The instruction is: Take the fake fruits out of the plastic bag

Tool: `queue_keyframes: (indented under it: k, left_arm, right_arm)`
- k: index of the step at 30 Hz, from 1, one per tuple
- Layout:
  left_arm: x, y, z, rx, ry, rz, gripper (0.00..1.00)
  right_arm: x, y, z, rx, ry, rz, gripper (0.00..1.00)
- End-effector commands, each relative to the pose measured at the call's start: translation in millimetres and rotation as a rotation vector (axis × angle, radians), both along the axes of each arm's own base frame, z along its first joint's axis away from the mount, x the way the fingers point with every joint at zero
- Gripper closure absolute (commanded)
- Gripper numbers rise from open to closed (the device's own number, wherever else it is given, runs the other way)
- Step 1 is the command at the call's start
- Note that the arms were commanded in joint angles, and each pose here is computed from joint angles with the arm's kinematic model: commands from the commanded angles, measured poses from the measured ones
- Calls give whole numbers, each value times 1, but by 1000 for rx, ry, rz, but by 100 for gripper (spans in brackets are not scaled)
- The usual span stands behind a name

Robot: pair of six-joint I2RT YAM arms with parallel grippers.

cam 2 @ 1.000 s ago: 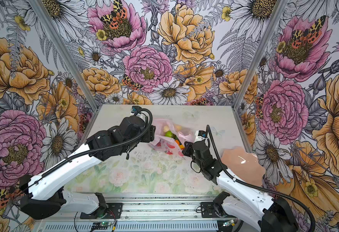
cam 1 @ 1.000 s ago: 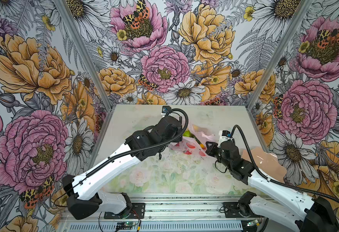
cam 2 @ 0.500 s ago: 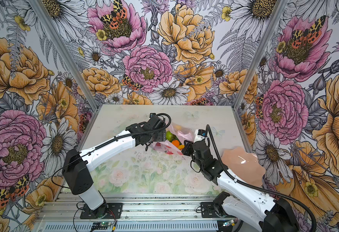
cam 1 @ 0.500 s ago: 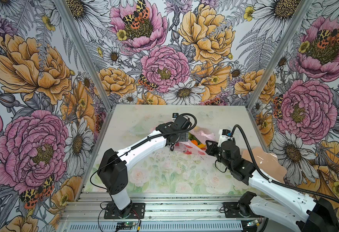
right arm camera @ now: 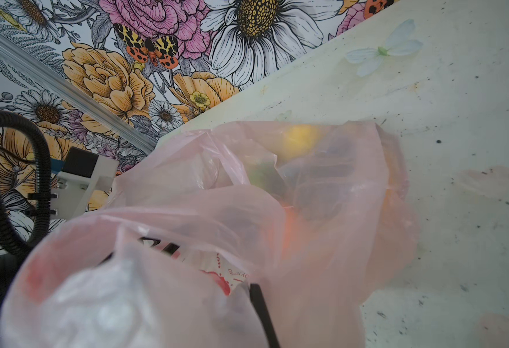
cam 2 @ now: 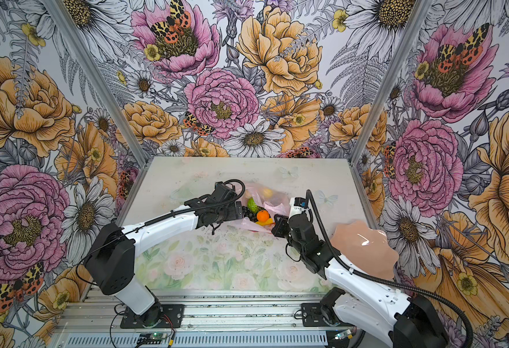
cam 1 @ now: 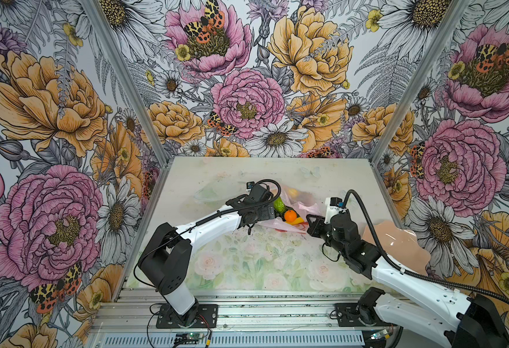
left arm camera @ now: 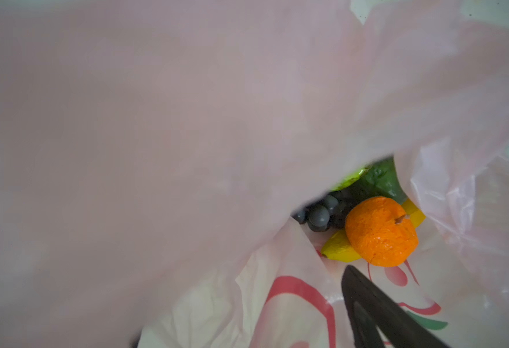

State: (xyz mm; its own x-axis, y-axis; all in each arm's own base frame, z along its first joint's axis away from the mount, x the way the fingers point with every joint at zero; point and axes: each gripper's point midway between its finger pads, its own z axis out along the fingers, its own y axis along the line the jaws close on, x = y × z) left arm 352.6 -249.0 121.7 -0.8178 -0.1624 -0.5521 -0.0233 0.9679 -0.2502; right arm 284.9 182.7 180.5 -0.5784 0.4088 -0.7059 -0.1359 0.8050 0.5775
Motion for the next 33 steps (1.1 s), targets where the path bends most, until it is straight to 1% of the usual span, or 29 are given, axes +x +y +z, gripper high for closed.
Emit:
queue_keyframes:
  k: [1,3,5,6,9,12,14,19,23,26,29,31,32,33]
  left_arm:
    - [11,-14,-9,-63,16,-9,4]
    - [12,-15,-11,-72,22,-15,14]
    - [11,-17,-13,-95,24,-25,33]
    - [10,-18,-13,-107,24,-32,41]
    - [9,-14,-9,-134,0,-29,67]
    - [8,-3,3,-174,-56,-17,88]
    - [8,8,11,-214,-102,0,99]
    - [3,49,31,-311,-219,82,100]
    - [-7,71,42,-366,-288,116,100]
    - [-13,64,43,-377,-290,64,100]
    - [-18,53,40,-351,-288,14,100]
    - [-20,46,41,-327,-294,-11,100]
    - [-20,42,42,-311,-298,-22,100]
    - [-21,39,42,-291,-301,-28,100]
  right_arm:
    - [-1,-3,1,17,-14,-20,100]
    - [-2,-9,-1,6,-4,-50,100]
    - [-3,-18,-3,3,0,-86,100]
    - [-2,-21,-4,12,4,-99,100]
    - [2,-31,-6,48,26,-126,100]
    - [9,-37,-3,111,44,-126,100]
    - [16,-40,0,163,46,-121,100]
    - [31,-40,2,288,58,-110,100]
    - [36,-38,-20,341,112,-125,100]
    - [33,-38,-29,330,129,-124,100]
    - [27,-47,-29,276,131,-148,100]
    - [22,-53,-24,234,124,-159,90]
    - [17,-58,-20,201,123,-168,79]
    - [14,-63,-18,173,123,-181,70]
